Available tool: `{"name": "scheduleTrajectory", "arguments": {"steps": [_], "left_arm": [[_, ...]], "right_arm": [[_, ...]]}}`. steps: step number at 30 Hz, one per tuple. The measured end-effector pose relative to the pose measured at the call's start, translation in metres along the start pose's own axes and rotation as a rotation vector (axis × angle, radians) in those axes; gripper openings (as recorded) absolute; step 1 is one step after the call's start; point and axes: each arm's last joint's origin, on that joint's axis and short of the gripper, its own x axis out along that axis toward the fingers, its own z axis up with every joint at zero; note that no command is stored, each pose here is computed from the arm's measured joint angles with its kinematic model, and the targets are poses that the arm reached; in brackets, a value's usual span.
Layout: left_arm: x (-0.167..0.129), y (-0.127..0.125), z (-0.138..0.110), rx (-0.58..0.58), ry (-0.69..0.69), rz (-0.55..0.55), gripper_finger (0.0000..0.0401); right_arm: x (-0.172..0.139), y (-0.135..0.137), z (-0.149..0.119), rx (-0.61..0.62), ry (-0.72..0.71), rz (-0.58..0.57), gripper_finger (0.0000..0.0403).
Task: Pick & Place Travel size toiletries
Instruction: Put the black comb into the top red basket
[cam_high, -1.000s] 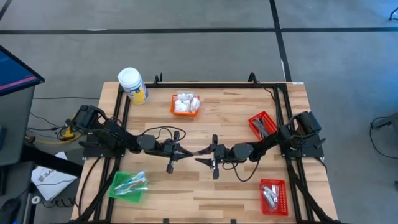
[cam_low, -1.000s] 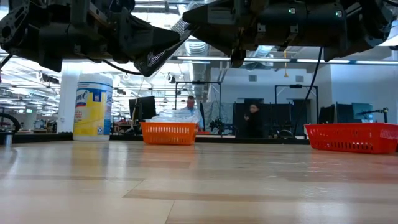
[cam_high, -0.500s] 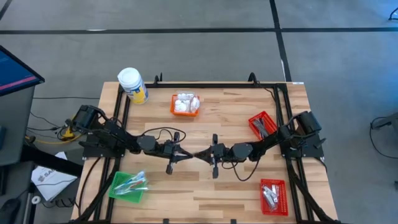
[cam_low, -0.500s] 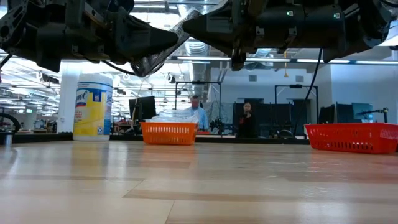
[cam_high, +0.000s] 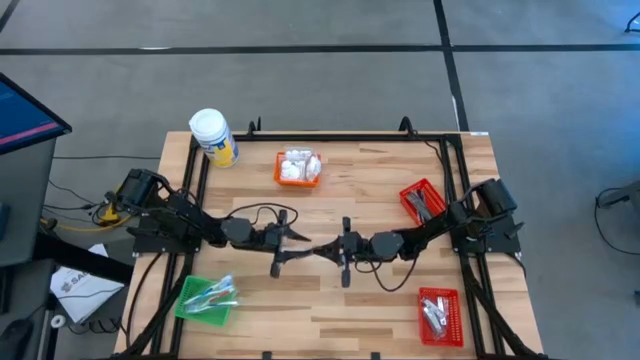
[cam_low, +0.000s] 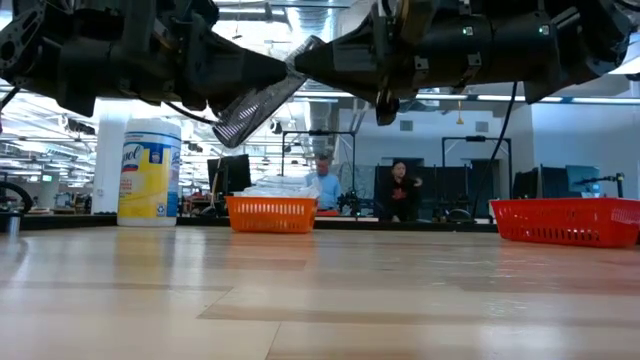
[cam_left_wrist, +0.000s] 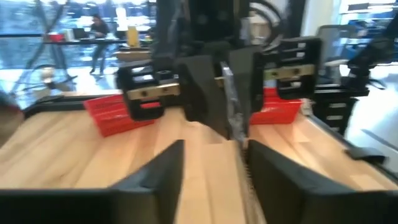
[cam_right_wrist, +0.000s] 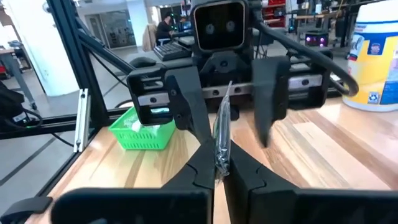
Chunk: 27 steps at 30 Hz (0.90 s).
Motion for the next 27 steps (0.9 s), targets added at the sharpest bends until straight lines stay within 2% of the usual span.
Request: {"name": "scheduleTrajectory", "arguments": {"steps": [6,11,16,21,27], "left_arm": [[0.000,0.002,-0.001,0.003,0.014,0.110,0.0279],[-0.001,0.002,-0.002,0.005,0.022,0.114,0.0336],[-0.001,0.002,-0.002,0.005,0.022,0.131,0.0358],[-0.001,0.003,-0.002,0.005,0.022,0.147,0.0359],[-0.001,0.003,-0.002,0.005,0.022,0.146,0.0356]], "right_arm": [[-0.002,-0.001,0.001,-0.014,0.025,-0.043,0.0004],[-0.020,0.000,0.013,-0.064,0.051,-0.183,0.0004],[-0.048,0.006,0.024,-0.142,0.053,-0.336,0.0004],[-0.081,0.008,0.024,-0.199,0.066,-0.497,0.0004],[-0.123,0.000,0.015,-0.167,0.030,-0.652,0.0004]]}}
